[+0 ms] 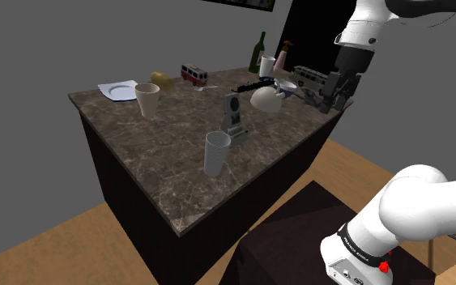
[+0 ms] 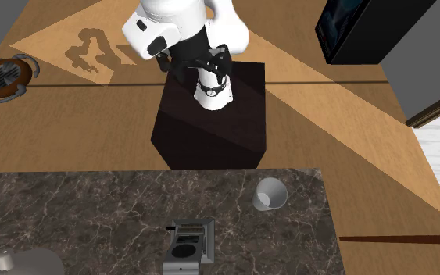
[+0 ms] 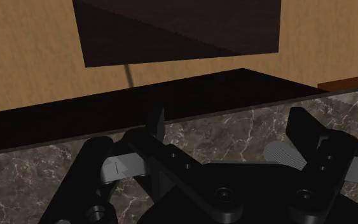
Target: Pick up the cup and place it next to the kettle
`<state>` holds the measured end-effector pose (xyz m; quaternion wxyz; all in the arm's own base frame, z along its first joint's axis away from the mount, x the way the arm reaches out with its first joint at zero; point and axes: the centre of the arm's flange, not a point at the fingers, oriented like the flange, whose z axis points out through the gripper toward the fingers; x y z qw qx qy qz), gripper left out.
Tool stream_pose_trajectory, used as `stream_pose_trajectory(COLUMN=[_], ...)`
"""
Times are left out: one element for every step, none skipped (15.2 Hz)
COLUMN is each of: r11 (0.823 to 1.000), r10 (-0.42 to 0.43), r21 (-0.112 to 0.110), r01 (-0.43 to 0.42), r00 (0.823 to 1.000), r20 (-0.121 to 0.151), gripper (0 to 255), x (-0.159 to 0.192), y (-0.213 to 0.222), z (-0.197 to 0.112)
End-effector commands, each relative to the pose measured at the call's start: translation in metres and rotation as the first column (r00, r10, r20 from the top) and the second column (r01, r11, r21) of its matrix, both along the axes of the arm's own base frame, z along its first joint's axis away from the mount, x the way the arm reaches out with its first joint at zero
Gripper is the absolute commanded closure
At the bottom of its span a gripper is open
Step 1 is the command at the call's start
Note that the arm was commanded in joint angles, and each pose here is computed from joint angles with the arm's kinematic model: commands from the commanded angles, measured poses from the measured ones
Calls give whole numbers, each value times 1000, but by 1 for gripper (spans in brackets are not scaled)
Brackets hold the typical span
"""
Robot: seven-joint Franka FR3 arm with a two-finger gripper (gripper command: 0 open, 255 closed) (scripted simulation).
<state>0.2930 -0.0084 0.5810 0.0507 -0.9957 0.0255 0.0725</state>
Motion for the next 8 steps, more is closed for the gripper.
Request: stream_pose_trajectory(r11=[1000,1000,1000,1000,1000,1000,1000,999], r10=[0,5,9,14,19,23,28,33], r21=[0,0,1,1,1,1,2,2], r01=[0,-5,-9,-14,-19,-23,-28,-33], r00=[1000,1000,1000,1000,1000,1000,999,999], r20=[0,4,8,12,15,19,23,27], gripper=[0,0,0,0,0,0,0,0], x=[0,8,17,25,34,42,51,59], y=[0,6,13,19,26,32,39,45], z=[0,-7,-14,-22,-29,-36,-43,-50])
